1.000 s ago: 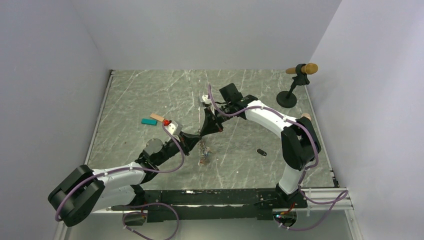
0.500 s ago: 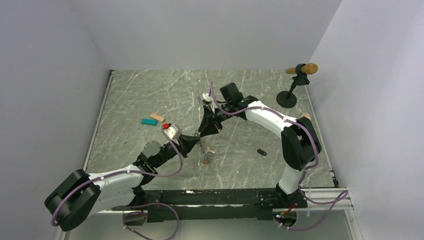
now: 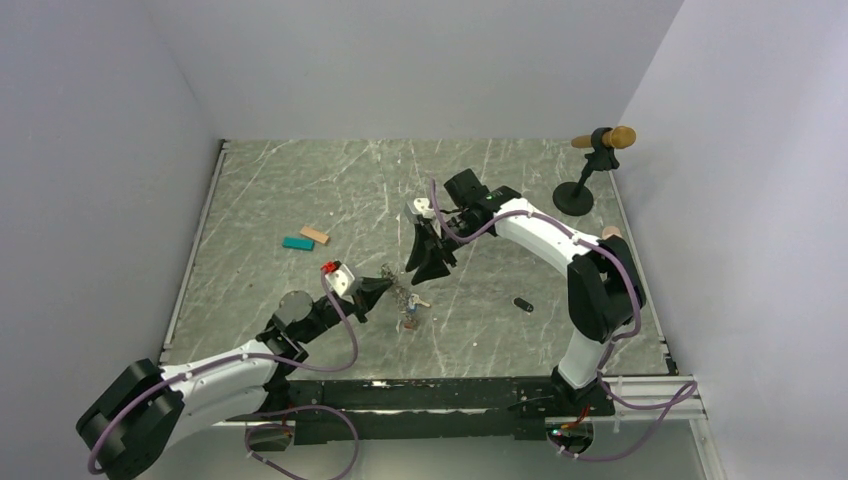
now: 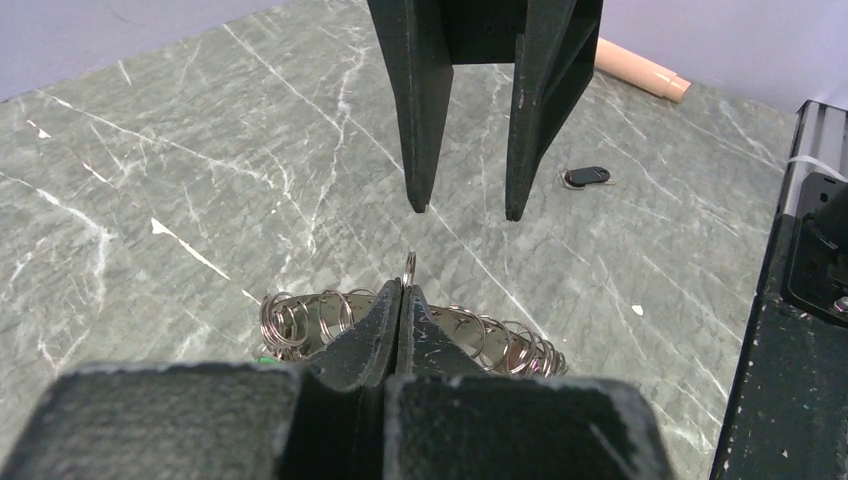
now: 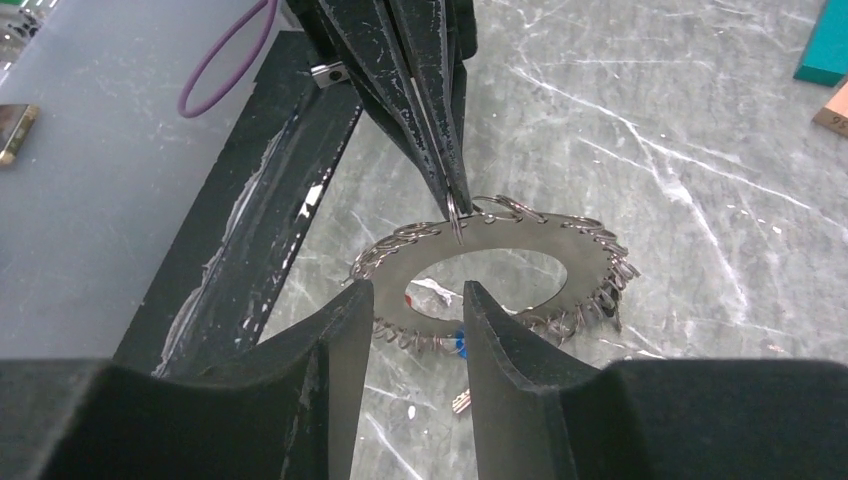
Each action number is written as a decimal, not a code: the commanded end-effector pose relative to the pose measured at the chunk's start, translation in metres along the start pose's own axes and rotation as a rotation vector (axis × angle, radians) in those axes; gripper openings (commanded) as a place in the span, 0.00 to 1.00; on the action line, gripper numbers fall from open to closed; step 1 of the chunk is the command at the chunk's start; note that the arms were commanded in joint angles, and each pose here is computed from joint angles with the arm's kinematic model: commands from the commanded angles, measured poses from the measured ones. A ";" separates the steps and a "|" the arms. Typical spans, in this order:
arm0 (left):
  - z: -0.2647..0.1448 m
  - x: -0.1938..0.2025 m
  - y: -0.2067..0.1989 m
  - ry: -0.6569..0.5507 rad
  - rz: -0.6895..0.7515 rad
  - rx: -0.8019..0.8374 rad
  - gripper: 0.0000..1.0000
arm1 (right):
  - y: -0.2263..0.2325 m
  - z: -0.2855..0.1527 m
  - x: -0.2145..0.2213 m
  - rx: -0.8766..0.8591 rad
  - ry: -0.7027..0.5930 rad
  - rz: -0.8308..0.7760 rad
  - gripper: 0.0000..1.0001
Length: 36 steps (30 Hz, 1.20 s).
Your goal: Put the keys on the keyring
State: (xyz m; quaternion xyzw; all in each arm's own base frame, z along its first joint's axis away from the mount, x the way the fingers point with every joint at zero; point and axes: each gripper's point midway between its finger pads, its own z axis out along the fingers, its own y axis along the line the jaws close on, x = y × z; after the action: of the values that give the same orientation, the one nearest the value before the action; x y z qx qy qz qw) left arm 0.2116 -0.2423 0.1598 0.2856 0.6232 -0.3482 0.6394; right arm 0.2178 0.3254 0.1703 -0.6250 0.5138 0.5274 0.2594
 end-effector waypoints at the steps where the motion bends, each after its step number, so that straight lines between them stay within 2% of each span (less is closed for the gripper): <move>1: -0.003 -0.009 -0.007 -0.050 0.041 0.041 0.00 | 0.005 0.002 -0.014 -0.036 -0.033 -0.088 0.42; 13: 0.001 -0.014 -0.015 -0.098 0.001 0.080 0.00 | -0.002 0.028 -0.011 -0.021 -0.017 -0.036 0.42; 24: 0.000 -0.015 -0.014 -0.107 -0.012 0.073 0.00 | -0.002 0.032 -0.001 -0.038 0.012 -0.040 0.18; 28: -0.001 -0.015 -0.014 -0.106 -0.014 0.069 0.00 | 0.000 0.032 -0.002 -0.048 0.014 -0.054 0.00; 31: -0.003 -0.014 -0.012 -0.103 -0.030 0.053 0.00 | 0.003 0.027 -0.007 -0.044 0.040 -0.087 0.00; 32: -0.004 -0.016 -0.011 -0.106 -0.035 0.044 0.05 | 0.002 0.023 -0.009 -0.031 0.063 -0.103 0.00; 33: -0.006 -0.016 -0.008 -0.096 -0.044 0.027 0.20 | 0.001 0.019 -0.012 -0.012 0.095 -0.113 0.00; 34: -0.009 -0.016 -0.006 -0.089 -0.051 0.011 0.40 | 0.000 0.014 -0.013 0.010 0.135 -0.119 0.00; 36: -0.016 -0.021 -0.002 -0.085 -0.059 -0.026 0.65 | -0.001 -0.001 -0.018 0.045 0.224 -0.150 0.00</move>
State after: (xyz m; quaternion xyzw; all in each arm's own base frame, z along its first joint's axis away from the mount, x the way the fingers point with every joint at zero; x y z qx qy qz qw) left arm 0.2003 -0.2420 0.1679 0.2743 0.6013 -0.3797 0.6473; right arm 0.2097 0.3462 0.1580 -0.6666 0.5091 0.4875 0.2423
